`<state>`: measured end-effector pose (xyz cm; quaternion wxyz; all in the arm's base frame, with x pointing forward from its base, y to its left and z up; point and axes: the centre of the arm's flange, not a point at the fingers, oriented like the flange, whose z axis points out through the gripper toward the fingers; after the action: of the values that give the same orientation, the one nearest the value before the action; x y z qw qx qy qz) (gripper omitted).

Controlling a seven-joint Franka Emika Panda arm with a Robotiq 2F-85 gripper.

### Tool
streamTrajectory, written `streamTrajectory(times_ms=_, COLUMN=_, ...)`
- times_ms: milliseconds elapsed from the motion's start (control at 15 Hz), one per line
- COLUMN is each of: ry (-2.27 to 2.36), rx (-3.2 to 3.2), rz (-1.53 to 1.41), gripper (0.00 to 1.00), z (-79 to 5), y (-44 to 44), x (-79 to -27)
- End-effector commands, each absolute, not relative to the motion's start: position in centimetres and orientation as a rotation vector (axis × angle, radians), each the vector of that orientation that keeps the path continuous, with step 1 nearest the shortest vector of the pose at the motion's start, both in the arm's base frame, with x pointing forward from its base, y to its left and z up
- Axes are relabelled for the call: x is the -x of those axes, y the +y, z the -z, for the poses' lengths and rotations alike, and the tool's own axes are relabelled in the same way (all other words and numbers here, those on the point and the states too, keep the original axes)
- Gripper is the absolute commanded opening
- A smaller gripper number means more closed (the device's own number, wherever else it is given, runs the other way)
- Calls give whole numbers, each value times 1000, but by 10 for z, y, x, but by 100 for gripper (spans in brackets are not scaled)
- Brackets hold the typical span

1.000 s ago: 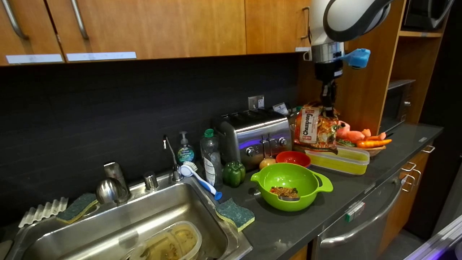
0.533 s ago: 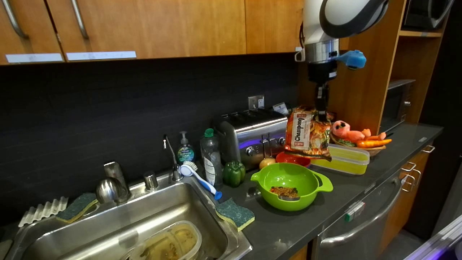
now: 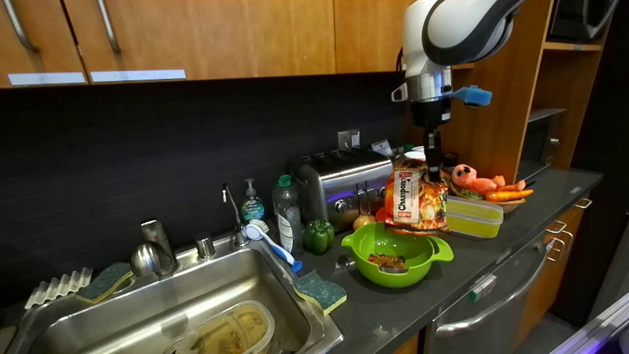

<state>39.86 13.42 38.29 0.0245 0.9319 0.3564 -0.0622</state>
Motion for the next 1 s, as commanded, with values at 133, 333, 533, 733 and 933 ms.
streamTrajectory(times_ms=133, ry=1215, rx=-2865, rz=202, gripper=2, z=-376, y=158, x=-420)
streamTrajectory(times_ms=333, ry=1247, rx=-2849, rz=192, gripper=2, z=-374, y=172, x=-432)
streamTrajectory(times_ms=533, ry=1267, rx=-2842, rz=192, gripper=2, z=-371, y=181, x=-441)
streamTrajectory(times_ms=733, ry=1256, rx=-2855, rz=210, gripper=2, z=-363, y=179, x=-449)
streamTrajectory(times_ms=933, ry=1247, rx=-2862, rz=241, gripper=2, z=-351, y=176, x=-453)
